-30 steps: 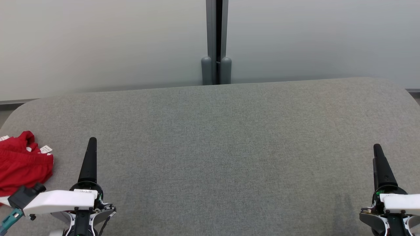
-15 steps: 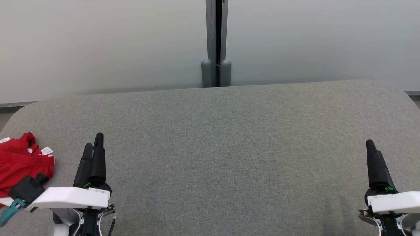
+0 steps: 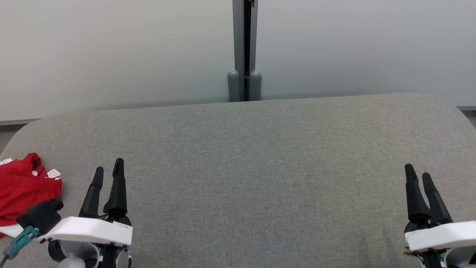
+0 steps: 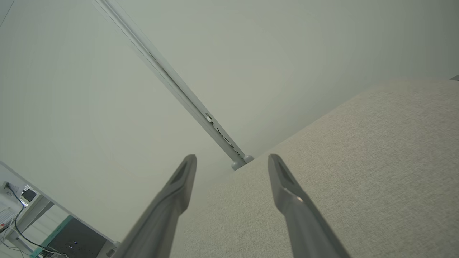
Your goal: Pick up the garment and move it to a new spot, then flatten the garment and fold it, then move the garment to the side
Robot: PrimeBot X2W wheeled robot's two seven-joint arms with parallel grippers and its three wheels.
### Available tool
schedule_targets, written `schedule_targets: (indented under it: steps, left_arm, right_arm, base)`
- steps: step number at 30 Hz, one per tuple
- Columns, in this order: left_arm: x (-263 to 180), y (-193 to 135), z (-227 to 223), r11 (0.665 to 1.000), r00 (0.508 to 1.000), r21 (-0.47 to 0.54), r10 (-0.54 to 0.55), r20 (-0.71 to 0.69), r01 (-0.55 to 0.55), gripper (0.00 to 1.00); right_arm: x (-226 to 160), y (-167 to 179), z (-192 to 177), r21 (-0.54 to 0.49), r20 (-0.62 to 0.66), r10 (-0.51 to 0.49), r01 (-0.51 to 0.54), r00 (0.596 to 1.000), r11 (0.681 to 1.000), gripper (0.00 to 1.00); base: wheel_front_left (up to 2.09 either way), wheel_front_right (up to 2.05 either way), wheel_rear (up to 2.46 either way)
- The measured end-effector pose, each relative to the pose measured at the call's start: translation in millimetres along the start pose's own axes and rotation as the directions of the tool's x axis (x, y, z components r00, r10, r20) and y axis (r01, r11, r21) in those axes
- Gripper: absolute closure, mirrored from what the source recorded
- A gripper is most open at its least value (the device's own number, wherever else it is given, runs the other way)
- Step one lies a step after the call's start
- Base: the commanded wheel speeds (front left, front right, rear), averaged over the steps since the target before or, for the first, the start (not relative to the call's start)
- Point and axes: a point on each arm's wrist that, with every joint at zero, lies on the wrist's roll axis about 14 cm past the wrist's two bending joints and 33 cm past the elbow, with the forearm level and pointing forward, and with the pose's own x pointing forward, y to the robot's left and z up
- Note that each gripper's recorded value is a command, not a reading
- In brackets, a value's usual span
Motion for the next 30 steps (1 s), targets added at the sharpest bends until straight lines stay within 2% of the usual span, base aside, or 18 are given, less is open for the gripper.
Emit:
schedule_targets:
  steps: [11,30]
  left_arm:
    - [-8,6,-5,0.987,1.000,0.162,0.010,-0.009,-0.008,0.00]
    - [-21,16,-14,0.935,0.999,0.355,0.023,-0.029,-0.011,0.00]
  right_arm:
    - [-8,0,-6,-0.163,-0.025,0.004,-0.007,1.000,0.987,0.00]
    - [-18,2,-16,-0.360,-0.061,0.010,-0.031,0.998,0.933,0.00]
  base:
    - [0.00,0.00,0.00]
    - [0.00,0.00,0.00]
